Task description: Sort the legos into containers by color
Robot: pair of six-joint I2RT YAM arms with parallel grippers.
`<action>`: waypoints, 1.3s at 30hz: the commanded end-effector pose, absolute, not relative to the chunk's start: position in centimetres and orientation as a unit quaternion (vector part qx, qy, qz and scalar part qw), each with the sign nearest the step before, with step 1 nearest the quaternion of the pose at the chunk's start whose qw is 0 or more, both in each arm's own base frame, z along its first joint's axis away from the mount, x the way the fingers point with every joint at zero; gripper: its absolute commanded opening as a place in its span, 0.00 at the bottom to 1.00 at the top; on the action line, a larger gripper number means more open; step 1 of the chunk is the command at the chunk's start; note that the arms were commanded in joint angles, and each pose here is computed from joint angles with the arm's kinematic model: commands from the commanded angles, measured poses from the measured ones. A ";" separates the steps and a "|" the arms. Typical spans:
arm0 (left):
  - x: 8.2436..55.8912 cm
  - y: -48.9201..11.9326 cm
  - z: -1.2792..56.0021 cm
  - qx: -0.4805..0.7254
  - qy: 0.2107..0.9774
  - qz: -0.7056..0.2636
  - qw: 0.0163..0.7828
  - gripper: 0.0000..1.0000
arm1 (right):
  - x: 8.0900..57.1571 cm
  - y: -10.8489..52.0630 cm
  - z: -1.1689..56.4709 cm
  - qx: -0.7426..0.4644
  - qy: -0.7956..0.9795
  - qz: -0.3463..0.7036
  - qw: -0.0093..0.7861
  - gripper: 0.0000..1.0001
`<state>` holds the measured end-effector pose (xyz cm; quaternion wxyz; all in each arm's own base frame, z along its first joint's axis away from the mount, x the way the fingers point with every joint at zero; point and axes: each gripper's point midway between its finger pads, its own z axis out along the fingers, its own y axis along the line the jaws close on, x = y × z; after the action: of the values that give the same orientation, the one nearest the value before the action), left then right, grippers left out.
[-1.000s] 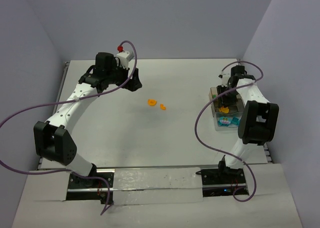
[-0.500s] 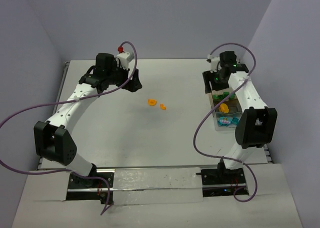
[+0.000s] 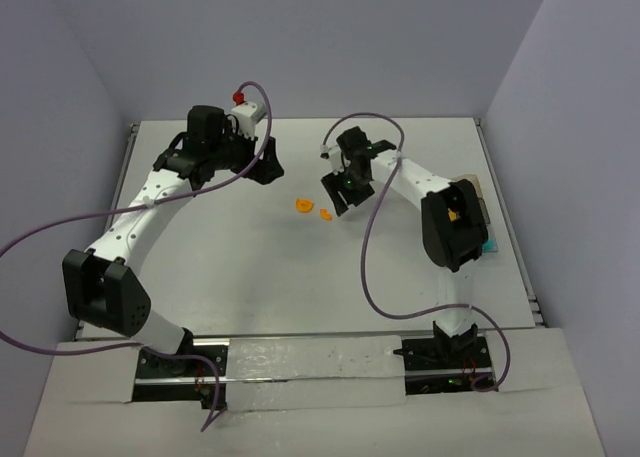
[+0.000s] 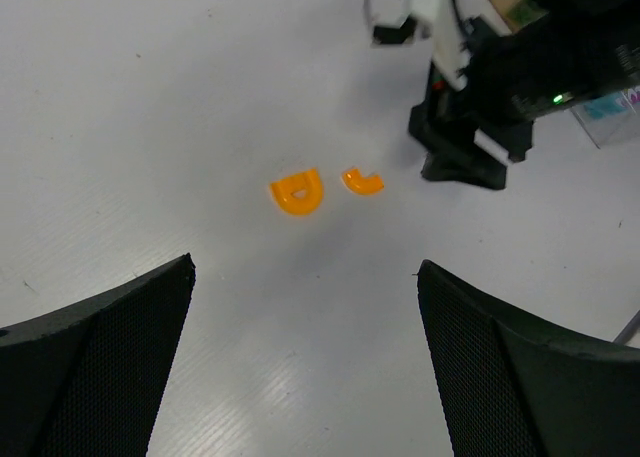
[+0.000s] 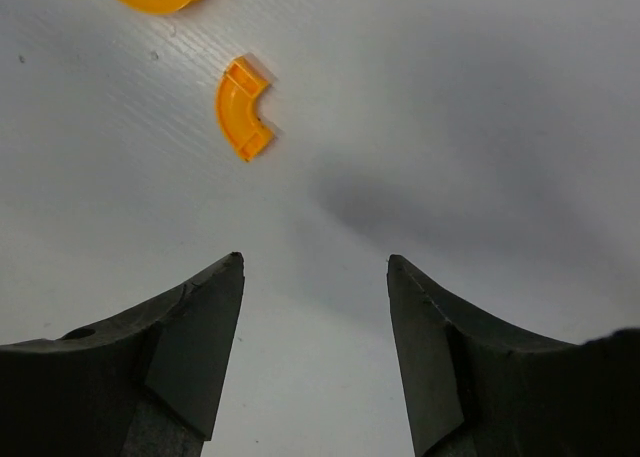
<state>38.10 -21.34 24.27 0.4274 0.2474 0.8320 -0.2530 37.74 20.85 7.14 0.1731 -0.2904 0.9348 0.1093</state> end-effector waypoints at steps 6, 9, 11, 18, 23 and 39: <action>37.9 -21.1 26.2 0.244 0.818 -0.268 0.447 0.99 | 39.7 26.3 6.9 -0.312 0.922 0.114 0.199 0.69; 38.1 -21.0 26.3 0.243 0.818 -0.266 0.447 0.99 | 39.7 27.4 6.3 -0.321 0.920 0.109 0.196 0.69; 38.1 -20.9 26.3 0.244 0.819 -0.266 0.446 0.99 | 39.6 27.8 5.7 -0.326 0.920 0.108 0.190 0.69; 37.9 -20.7 26.4 0.244 0.818 -0.266 0.448 0.99 | 39.7 28.0 4.0 -0.329 0.922 0.108 0.173 0.70; 38.0 -20.8 26.5 0.244 0.817 -0.266 0.449 0.99 | 39.5 28.1 3.3 -0.332 0.923 0.108 0.162 0.68; 38.7 -20.8 26.6 0.245 0.819 -0.261 0.449 0.99 | 38.8 27.1 0.5 -0.350 0.924 0.074 0.138 0.44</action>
<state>38.21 -20.74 24.55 0.4289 0.2416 0.8313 -0.2582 38.53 27.31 1.77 0.1416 -0.3367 0.9257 0.0986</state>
